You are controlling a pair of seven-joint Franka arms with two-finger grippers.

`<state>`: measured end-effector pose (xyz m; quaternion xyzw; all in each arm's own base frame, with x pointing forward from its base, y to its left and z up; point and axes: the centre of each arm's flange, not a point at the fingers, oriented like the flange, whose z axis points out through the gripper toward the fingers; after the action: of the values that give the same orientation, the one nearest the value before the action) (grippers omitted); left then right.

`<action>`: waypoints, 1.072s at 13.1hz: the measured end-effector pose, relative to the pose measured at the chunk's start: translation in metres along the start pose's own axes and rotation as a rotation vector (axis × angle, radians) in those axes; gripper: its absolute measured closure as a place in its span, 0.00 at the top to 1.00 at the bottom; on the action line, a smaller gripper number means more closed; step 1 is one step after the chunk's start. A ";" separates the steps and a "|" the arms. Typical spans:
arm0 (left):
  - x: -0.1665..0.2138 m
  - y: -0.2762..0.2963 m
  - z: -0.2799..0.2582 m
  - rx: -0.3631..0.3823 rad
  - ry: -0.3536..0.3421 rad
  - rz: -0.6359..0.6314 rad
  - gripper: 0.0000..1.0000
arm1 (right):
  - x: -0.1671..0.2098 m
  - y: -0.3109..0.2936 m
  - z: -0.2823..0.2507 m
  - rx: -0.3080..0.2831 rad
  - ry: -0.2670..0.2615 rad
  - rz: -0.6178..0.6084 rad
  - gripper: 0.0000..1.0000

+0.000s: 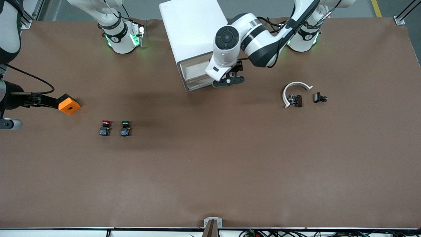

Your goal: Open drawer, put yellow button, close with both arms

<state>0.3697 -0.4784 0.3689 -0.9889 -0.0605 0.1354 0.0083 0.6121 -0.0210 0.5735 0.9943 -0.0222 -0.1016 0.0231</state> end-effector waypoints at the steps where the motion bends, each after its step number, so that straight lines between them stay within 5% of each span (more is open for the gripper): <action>1: -0.007 0.004 0.001 -0.004 -0.011 0.004 1.00 | -0.001 -0.001 0.000 -0.007 -0.006 -0.001 1.00; 10: -0.020 0.016 0.003 -0.051 -0.027 -0.033 1.00 | -0.059 0.016 -0.043 -0.001 0.037 0.031 1.00; 14: 0.047 -0.013 -0.047 -0.140 0.023 -0.149 1.00 | -0.083 0.025 -0.055 0.045 0.074 0.050 1.00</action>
<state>0.4254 -0.4602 0.4020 -0.9813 -0.1430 0.1187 -0.0500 0.5413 -0.0396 0.6450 0.9968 -0.0487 -0.0635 0.0043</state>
